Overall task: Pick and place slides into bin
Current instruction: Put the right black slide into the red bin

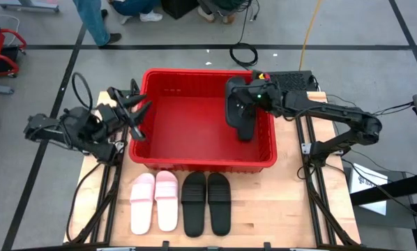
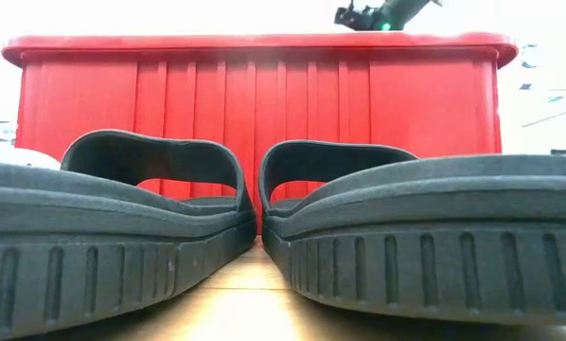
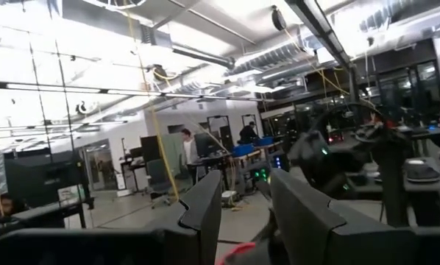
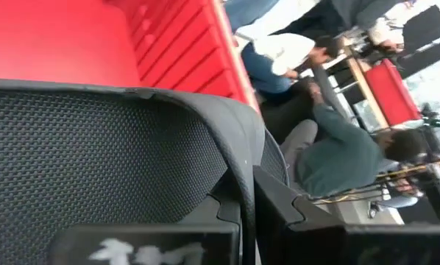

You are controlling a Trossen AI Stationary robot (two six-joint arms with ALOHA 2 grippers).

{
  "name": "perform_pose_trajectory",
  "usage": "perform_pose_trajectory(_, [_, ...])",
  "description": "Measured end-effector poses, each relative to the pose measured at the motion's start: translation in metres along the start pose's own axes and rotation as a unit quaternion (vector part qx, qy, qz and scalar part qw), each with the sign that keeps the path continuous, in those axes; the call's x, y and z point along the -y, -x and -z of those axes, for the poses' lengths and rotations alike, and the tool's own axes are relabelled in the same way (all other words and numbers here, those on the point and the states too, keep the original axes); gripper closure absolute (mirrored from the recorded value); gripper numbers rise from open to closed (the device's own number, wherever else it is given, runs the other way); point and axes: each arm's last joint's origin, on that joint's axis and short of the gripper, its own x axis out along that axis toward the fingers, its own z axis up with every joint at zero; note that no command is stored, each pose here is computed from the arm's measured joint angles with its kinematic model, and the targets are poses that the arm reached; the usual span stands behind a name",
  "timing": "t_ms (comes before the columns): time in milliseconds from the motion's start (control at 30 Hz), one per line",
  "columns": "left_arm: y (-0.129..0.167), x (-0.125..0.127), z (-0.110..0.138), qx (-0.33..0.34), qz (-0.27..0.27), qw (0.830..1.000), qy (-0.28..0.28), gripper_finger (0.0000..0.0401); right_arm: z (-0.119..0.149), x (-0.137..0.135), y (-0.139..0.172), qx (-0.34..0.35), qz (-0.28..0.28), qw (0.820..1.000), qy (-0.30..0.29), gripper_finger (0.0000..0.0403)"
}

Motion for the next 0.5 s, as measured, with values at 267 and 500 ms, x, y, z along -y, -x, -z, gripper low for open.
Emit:
perform_pose_trajectory(267, [-0.014, -0.018, 0.018, -0.022, 0.007, 1.0, 0.005, 0.0274, 0.002, -0.022, -0.034, -0.033, -0.017, 0.999, 0.023, 0.0396])
perform_pose_trajectory(500, [-0.018, -0.032, 0.023, -0.024, 0.002, 1.0, 0.012, 0.0274, 0.011, -0.039, -0.063, -0.071, -0.035, 0.996, 0.038, 0.0396])
